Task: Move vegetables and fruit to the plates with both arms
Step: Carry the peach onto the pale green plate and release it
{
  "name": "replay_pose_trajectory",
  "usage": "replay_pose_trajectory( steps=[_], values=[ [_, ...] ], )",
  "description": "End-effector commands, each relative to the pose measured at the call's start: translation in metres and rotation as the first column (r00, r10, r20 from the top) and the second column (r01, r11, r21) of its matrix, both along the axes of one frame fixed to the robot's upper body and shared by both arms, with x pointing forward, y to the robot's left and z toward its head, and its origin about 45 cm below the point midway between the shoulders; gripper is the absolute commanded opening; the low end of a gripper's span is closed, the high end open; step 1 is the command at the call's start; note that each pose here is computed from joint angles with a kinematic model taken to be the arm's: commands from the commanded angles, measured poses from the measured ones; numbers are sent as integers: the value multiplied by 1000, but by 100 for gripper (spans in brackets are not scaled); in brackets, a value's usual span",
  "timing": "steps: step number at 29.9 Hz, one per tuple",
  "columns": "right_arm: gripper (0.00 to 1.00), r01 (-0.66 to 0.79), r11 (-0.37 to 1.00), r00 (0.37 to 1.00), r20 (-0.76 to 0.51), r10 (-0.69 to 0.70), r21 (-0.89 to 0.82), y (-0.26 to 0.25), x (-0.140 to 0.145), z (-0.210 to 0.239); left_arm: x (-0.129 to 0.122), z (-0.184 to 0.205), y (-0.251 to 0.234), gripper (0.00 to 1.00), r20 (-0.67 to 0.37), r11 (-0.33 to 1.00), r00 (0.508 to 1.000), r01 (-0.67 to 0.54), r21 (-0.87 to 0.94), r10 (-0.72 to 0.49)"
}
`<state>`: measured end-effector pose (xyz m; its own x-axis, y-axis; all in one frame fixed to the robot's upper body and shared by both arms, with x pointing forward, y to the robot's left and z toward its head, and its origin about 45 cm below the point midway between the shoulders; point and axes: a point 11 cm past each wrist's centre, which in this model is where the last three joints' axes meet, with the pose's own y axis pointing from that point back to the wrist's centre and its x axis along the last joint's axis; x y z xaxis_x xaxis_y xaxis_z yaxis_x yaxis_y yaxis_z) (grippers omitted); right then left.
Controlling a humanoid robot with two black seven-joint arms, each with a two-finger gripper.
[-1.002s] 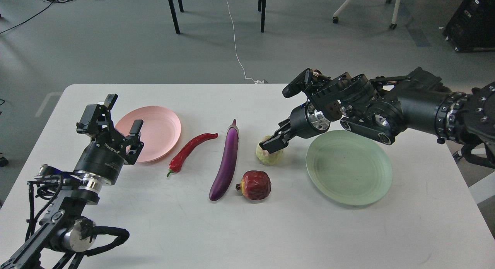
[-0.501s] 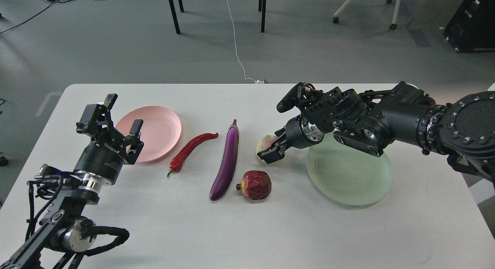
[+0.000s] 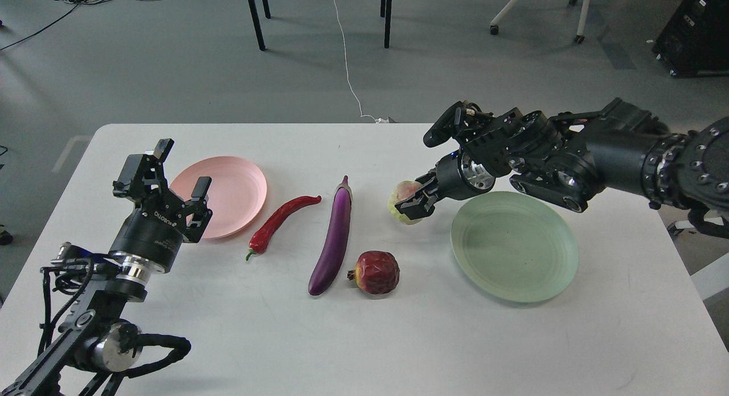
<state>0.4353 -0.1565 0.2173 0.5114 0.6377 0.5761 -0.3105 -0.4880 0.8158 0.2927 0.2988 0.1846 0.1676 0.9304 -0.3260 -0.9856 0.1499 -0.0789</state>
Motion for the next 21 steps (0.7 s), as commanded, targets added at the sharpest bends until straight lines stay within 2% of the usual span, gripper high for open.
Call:
replay_pose_trajectory(
  steps=[1,6,10,18,21],
  values=[
    [46,30,999,999,16,-30,21,-34,-3,43,0,2,-2,98,7,1000,1000,4,-3,-4],
    [46,67,996,996,59,-63,-67,-104,-12,60,0,2,-7,98,9,1000,1000,8,-18,-8],
    [47,131,985,991,18,-130,-108,-149,-27,34,-1,1,-12,98,8,1000,1000,12,-27,-12],
    [51,189,976,982,9,-189,-109,-178,-34,-4,-3,-3,-17,98,0,999,1000,16,-42,-16],
    [57,193,974,981,5,-194,-118,-180,-34,-11,-3,-2,-17,98,-1,999,1000,16,-40,-16]
  ],
)
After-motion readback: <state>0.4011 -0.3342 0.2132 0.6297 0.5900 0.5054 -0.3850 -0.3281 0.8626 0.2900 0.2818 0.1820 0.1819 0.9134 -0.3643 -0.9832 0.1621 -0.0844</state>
